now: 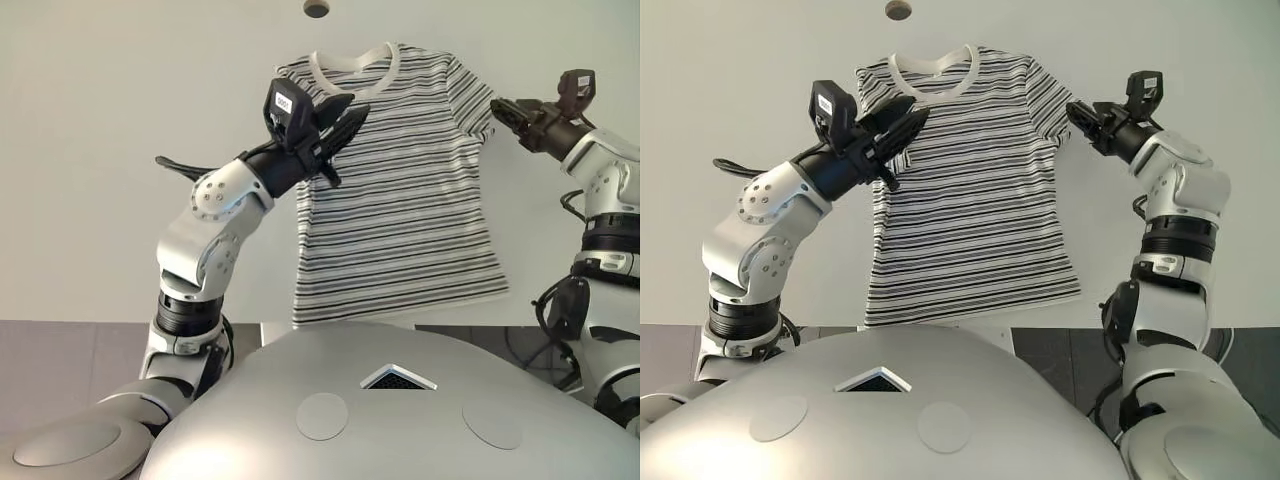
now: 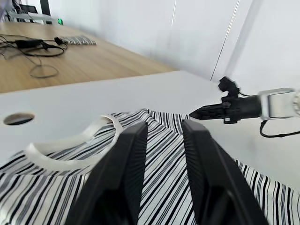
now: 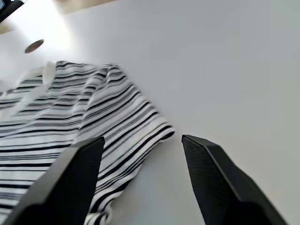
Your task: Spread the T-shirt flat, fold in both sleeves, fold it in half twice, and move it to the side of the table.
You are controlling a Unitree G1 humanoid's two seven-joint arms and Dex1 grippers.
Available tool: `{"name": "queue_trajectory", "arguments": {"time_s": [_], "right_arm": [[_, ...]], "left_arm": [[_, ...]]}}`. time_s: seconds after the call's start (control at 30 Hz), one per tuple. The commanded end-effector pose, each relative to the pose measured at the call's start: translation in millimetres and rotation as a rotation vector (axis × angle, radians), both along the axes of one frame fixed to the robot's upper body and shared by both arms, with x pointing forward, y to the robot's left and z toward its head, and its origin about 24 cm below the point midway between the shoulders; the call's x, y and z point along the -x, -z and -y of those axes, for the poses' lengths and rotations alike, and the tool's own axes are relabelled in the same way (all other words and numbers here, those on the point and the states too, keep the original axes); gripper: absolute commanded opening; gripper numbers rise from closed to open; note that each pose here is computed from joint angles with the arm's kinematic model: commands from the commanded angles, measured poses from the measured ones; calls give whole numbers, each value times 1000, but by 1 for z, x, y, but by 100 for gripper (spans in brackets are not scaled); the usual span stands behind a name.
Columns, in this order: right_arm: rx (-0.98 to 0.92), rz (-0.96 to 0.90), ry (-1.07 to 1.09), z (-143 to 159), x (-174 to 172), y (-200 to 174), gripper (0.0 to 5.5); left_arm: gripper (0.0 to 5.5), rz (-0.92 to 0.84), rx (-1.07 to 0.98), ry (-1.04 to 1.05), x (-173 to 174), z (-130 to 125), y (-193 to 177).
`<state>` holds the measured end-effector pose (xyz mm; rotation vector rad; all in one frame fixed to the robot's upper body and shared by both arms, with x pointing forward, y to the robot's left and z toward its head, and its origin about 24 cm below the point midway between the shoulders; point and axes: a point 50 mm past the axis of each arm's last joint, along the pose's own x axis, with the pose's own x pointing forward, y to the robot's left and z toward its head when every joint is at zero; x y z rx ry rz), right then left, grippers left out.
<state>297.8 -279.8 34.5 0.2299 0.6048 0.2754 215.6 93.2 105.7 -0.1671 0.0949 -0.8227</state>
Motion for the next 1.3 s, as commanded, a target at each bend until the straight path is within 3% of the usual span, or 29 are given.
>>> {"name": "queue_trajectory", "arguments": {"time_s": [0.03, 0.63, 1.2, 1.3], "right_arm": [[50, -43, 25, 13, -9, 3, 313], [49, -41, -35, -5, -22, 16, 313], [60, -24, -53, -9, -23, 15, 6], [63, -23, -56, -9, -23, 15, 2]], "left_arm": [[136, 36, 0, -6, 2, -2, -2], [136, 31, 23, -26, 1, -1, -1], [138, 11, 27, -32, -1, 1, 3], [138, 9, 29, -34, -1, 1, 3]]}}
